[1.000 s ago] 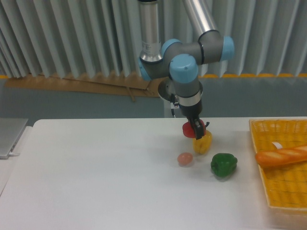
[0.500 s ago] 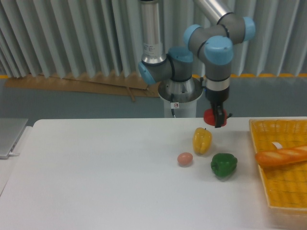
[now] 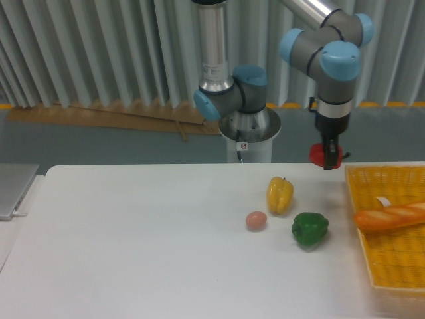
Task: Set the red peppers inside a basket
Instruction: 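Carry the red pepper over the orange basket and lower it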
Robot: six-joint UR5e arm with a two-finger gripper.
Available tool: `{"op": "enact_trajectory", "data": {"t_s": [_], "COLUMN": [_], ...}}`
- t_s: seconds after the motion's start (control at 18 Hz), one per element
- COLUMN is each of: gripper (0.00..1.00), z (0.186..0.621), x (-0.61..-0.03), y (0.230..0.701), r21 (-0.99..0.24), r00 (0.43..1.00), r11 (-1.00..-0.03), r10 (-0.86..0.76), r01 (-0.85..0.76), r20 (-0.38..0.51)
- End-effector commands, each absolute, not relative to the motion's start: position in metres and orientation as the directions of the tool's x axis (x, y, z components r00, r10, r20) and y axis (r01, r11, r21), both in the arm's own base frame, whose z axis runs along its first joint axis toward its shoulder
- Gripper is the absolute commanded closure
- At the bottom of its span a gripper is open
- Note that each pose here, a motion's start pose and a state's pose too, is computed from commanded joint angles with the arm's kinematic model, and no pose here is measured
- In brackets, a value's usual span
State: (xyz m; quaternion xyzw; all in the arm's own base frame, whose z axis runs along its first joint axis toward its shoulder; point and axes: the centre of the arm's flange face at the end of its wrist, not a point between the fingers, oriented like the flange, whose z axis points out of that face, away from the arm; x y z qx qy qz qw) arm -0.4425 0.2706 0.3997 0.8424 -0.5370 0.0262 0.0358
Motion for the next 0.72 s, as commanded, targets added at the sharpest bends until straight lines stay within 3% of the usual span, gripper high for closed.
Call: {"op": "enact_trajectory", "data": {"t_s": [0.72], "gripper": [0.5], "z": [0.405], "x": [-0.506], "y": [0.263], "r21": [0.097], "r00": [0.455], "r11": [-0.452], "r10": [-0.89], "r01": [-0.887], "r20": [0.016]}}
